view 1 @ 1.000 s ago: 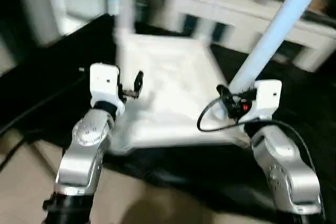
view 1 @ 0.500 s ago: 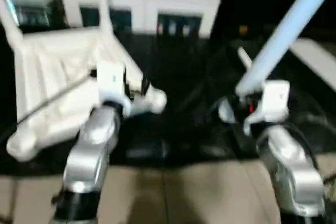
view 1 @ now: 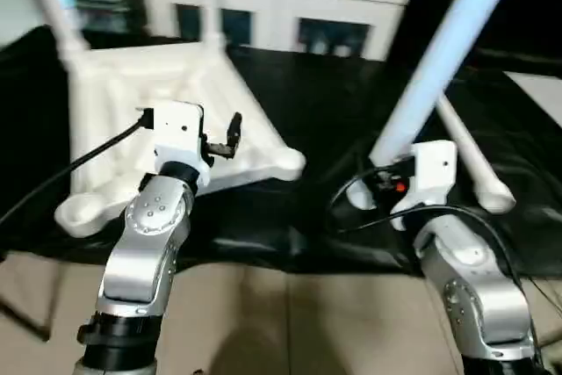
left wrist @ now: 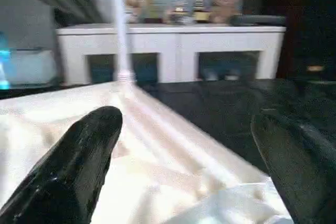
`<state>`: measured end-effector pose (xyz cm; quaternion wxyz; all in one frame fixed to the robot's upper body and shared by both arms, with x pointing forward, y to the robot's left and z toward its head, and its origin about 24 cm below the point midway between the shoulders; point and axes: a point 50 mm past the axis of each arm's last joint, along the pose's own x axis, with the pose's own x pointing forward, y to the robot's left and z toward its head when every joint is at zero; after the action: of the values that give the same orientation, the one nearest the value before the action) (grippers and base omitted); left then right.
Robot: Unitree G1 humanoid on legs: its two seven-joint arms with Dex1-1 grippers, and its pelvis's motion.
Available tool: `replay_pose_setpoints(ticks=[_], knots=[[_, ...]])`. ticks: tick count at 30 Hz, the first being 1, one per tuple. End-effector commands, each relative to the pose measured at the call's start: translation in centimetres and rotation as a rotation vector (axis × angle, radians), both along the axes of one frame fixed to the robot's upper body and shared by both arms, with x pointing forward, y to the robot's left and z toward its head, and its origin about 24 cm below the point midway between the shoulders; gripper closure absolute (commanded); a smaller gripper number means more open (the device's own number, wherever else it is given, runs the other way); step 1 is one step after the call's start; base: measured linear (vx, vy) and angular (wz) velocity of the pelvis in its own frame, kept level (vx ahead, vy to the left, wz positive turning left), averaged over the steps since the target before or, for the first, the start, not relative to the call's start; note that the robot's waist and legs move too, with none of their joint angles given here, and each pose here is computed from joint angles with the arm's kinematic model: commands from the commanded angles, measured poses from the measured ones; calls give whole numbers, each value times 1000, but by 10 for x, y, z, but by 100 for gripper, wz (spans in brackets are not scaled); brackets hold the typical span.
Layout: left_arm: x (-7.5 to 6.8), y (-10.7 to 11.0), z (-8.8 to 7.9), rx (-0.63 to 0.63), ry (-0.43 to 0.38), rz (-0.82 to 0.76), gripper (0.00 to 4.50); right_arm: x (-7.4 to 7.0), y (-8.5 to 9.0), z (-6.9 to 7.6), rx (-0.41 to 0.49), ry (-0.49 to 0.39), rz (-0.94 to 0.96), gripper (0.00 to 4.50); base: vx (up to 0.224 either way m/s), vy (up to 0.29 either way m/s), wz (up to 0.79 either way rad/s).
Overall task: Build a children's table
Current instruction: Move to table, then insert table leg to table base
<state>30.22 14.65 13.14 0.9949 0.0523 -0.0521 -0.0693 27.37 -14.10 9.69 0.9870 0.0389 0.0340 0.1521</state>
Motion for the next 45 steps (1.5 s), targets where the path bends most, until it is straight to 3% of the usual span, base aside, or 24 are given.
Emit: replay_pose_setpoints(ticks=[1, 6, 21, 24, 27, 30, 32, 34, 36, 41, 43, 45], knots=[[0, -1, 1, 12, -9, -1, 0, 3, -7, 4, 29, -9, -34, 264, 120, -52, 42], [0, -5, 0, 19, -5, -29, 0, 4, -14, 3, -8, -17, -50, 264, 176, -95, 19], [0, -16, -5, 6, 15, -111, 0, 0, -22, 1, 14, -12, -100, 264, 192, -7, -12], [-4, -20, -9, -4, 38, -166, 0, -1, -22, 2, 8, -20, -102, 264, 137, 44, -31], [-13, -24, -14, 43, 50, -336, 0, -4, -19, 5, 38, -33, -95, 264, 146, 107, 12], [-23, -20, -26, 170, 117, -535, 0, -7, -18, 6, 52, -33, -58, 264, 88, 33, 9], [-24, -10, -26, 179, 156, -618, 0, -9, -16, 7, 67, -23, 23, 264, 0, 0, 0], [-24, -8, -25, 170, 169, -639, 0, -11, -14, 8, 89, -14, 61, 264, 0, 0, 0], [-23, -2, -25, 185, 241, -708, 0, -17, -6, 12, 84, -7, 237, 264, 0, 0, 0], [-26, -3, -33, 207, 350, -834, 0, -19, -2, 9, 72, 33, 335, 264, -58, -19, 0], [-32, -4, -42, 263, 435, -926, 0, -16, -2, 7, 69, 44, 353, 264, -28, -2, -1], [-35, -4, -46, 295, 471, -958, 0, -14, -4, 6, 67, 47, 351, 264, 0, 0, 0]])
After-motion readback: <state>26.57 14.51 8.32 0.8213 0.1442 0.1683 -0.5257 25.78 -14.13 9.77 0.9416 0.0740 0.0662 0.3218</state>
